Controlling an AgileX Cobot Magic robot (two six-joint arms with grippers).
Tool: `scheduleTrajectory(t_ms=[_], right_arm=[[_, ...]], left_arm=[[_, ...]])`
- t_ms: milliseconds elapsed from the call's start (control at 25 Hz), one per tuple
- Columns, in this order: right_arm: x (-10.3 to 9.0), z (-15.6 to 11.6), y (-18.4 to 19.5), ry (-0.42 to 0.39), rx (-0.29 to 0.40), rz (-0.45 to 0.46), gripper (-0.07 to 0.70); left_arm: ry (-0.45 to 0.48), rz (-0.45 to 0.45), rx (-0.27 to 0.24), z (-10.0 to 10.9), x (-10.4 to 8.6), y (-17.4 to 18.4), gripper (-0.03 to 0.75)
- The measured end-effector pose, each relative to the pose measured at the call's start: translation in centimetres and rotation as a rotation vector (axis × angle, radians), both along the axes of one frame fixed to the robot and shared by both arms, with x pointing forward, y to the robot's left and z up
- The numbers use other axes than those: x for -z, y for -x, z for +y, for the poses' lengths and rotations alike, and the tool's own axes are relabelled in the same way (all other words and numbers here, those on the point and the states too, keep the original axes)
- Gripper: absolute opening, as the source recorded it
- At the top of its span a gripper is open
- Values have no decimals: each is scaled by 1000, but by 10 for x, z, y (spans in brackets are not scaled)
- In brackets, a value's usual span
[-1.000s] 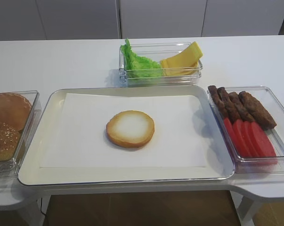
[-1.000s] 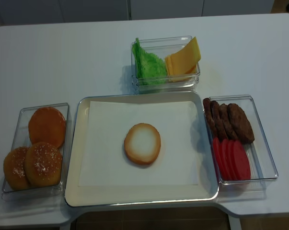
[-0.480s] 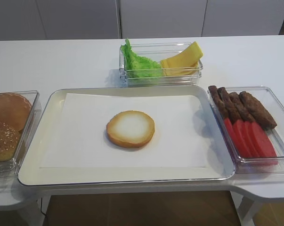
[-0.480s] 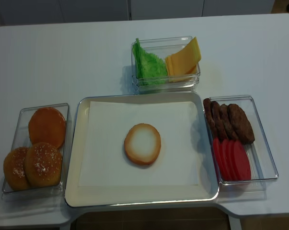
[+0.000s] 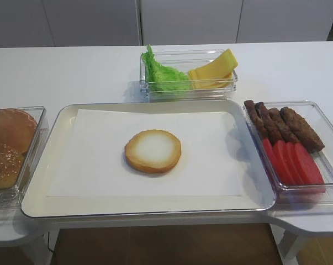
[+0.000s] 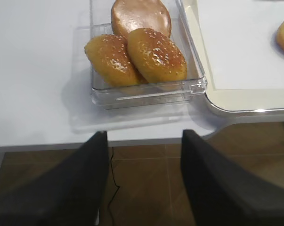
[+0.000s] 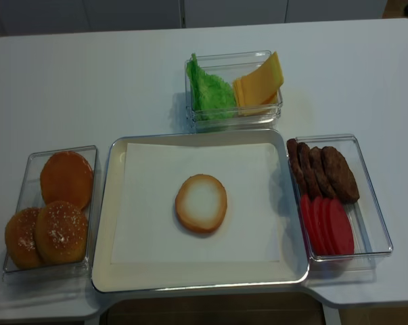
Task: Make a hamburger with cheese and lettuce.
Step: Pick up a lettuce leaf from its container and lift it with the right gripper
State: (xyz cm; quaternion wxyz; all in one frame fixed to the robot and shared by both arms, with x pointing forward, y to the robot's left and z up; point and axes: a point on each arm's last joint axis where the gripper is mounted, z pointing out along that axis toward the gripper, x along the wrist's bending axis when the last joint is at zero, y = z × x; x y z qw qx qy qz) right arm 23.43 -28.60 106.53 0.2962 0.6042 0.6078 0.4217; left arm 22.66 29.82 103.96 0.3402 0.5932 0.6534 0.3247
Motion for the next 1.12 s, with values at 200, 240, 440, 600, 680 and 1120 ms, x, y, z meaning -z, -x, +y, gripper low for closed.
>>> scheduleTrajectory(t_ms=[200, 240, 440, 600, 680, 1120], right_arm=[[-28, 0, -17, -4, 6, 3, 468], [-35, 0, -23, -5, 8, 6, 468], [-64, 0, -63, -22, 25, 49, 468], [-81, 6, -101, -33, -36, 72, 468], [-87, 11, -123, -66, -82, 98, 468], [-116, 52, -241, -164, -320, 150, 468]], left_arm=[[0, 0, 0, 0, 0, 0, 369], [0, 0, 0, 0, 0, 0, 369], [0, 0, 0, 0, 0, 0, 369], [0, 0, 0, 0, 0, 0, 369], [0, 0, 0, 0, 0, 0, 369], [0, 0, 0, 0, 0, 0, 369]])
